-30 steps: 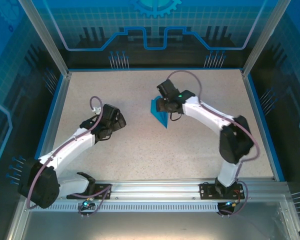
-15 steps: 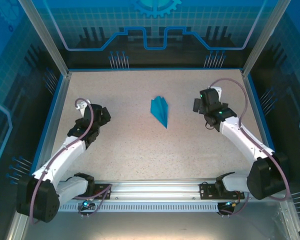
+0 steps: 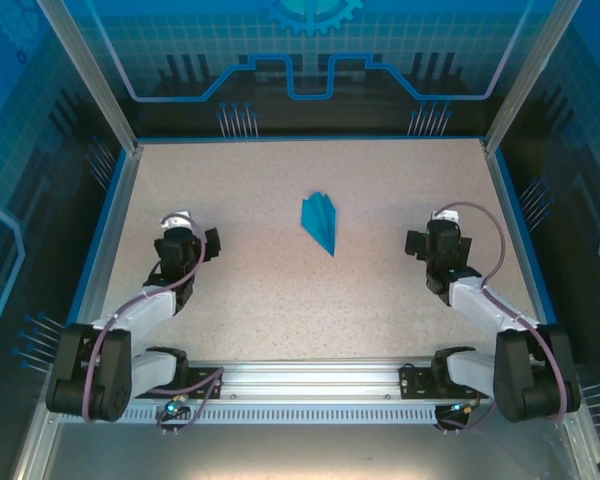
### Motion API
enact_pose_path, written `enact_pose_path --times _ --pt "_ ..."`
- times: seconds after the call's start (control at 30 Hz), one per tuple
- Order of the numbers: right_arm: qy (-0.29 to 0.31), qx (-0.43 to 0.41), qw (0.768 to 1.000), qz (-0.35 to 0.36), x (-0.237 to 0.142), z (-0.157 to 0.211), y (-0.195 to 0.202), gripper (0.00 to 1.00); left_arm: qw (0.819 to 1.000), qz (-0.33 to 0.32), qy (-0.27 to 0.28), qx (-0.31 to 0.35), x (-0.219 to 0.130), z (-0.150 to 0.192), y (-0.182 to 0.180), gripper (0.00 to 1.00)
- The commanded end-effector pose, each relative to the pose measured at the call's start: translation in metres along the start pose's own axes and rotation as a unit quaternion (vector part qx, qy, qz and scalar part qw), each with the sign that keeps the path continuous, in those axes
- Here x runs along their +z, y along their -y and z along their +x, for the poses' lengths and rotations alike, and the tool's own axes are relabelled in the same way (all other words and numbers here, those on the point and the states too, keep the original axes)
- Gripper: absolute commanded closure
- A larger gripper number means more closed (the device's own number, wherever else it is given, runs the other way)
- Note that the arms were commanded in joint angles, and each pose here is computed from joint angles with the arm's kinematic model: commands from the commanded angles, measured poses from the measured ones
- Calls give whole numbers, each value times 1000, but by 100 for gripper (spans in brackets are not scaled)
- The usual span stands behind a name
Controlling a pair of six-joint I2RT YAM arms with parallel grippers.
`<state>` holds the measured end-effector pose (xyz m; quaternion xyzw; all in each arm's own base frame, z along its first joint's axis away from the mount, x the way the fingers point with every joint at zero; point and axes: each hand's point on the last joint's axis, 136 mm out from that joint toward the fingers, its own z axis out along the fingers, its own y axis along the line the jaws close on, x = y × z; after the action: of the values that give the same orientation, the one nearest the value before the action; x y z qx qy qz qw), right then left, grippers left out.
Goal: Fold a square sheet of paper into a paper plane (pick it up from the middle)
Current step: Reset both arms
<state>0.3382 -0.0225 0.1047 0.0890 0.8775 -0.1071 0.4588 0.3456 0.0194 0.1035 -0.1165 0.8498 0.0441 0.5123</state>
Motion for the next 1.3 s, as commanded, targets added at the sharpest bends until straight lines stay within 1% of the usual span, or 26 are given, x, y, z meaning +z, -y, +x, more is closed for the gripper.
enact_pose_path --times 0.0,0.1,0.2,0.33,0.4,0.53,0.63,0.73,0.8,1.0,1.27 --pt "70 -18 997 -41 3 -28 -13 1 994 84 70 13 -1 -25 25 2" --pt "84 -25 994 -59 6 -27 -21 1 990 113 88 15 0 -28 33 2" --pt "89 -28 993 -70 12 -26 -27 0 990 110 88 21 7 -29 32 1" --pt "124 -23 989 -77 12 -35 -27 0 989 111 93 16 15 -25 29 1" --pt "132 -18 987 -85 14 -37 -28 1 990 113 89 13 22 -21 29 2" --pt "126 -14 987 -97 29 -32 -32 1 991 114 71 14 37 -10 31 2" --pt "116 -24 987 -110 35 -29 -38 1 991 109 71 10 38 -10 28 2" --pt "118 -27 986 -116 39 -25 -42 1 992 107 63 11 41 -10 28 1" --pt "116 -41 986 -115 40 -23 -47 1 993 106 49 14 45 -10 29 2" --pt "115 -42 986 -115 40 -23 -47 1 993 104 50 16 45 -10 29 2" --pt "116 -42 986 -115 41 -24 -47 1 990 132 41 28 44 -8 40 2"
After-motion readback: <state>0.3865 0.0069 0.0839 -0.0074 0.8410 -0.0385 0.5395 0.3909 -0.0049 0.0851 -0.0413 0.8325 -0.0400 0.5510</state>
